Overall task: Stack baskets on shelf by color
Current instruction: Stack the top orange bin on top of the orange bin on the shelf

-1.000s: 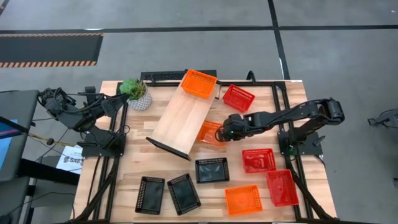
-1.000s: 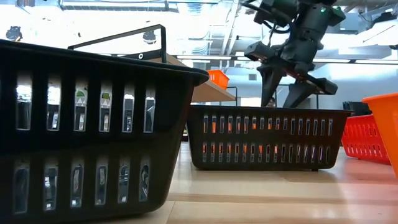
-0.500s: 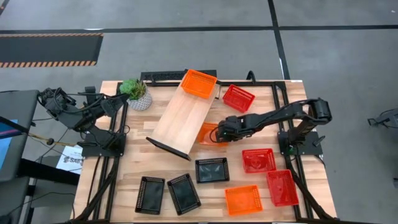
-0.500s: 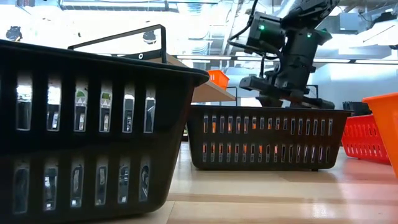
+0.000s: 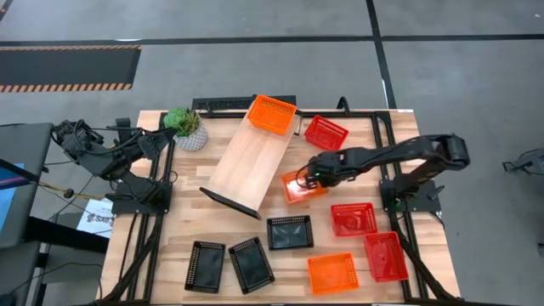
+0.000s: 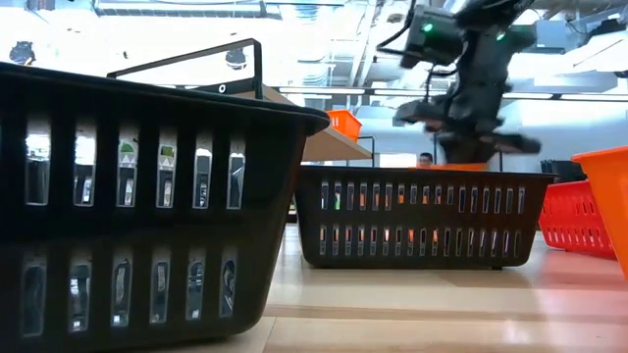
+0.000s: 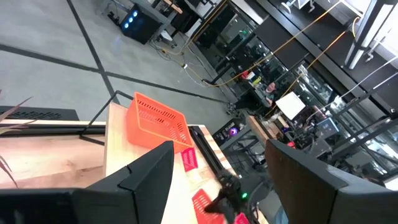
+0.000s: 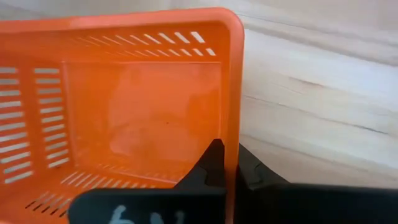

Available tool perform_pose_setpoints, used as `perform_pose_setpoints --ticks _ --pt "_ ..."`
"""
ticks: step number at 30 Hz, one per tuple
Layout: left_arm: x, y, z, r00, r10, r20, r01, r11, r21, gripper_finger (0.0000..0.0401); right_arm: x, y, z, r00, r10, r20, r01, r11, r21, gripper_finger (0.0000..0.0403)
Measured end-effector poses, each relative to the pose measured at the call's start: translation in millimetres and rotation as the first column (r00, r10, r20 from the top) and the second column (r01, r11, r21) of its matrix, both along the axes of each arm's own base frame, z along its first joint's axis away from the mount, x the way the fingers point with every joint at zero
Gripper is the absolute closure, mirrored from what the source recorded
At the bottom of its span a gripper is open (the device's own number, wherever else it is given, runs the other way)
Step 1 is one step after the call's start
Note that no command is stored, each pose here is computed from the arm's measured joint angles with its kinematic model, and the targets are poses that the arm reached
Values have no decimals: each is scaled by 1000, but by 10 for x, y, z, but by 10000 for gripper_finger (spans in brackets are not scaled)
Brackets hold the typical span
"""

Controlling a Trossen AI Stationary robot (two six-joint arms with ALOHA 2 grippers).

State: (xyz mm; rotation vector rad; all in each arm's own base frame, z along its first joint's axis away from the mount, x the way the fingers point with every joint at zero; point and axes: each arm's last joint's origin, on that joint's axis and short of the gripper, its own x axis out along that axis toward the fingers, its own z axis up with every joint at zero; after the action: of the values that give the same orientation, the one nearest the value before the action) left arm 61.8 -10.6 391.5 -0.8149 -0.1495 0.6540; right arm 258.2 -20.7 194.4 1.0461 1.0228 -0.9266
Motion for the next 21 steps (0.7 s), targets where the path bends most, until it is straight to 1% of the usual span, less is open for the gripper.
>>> perform_pose_setpoints --ticks 3,5,6,8,9,11,14,16,19,21 --pt "0 0 0 1000 0 1 0 1000 -1 159 -243 3 226 1000 13 -20 -13 1000 -8 397" --pt "-1 1 0 1000 0 1 0 1000 -1 159 -398 10 395 1000 -6 18 7 1000 -15 397" --pt "0 0 0 1000 0 1 0 1000 -1 159 -464 11 489 998 -21 66 23 999 -26 397" --pt "0 0 0 1000 0 1 0 1000 -2 159 -558 10 686 976 -46 213 56 998 -40 398" --pt "0 0 0 1000 0 1 0 1000 -1 159 -594 -1 784 954 -64 294 83 995 -52 398" --pt "0 0 0 1000 1 1 -1 1000 -1 159 -652 -33 961 888 -108 447 157 985 -74 398" --pt "0 0 0 1000 1 1 -1 1000 -1 159 -683 -137 1183 759 -151 633 279 954 -106 398" --pt "-1 1 1 1000 2 2 -2 1000 -1 159 -666 -234 1288 680 -155 716 339 933 -119 398" --pt "-1 2 1 1000 6 3 -6 1000 0 159 -593 -393 1381 583 -154 797 406 906 -122 398" --pt "-4 5 2 1000 20 6 -20 1000 5 159 -525 -486 1407 550 -156 820 437 891 -123 398"
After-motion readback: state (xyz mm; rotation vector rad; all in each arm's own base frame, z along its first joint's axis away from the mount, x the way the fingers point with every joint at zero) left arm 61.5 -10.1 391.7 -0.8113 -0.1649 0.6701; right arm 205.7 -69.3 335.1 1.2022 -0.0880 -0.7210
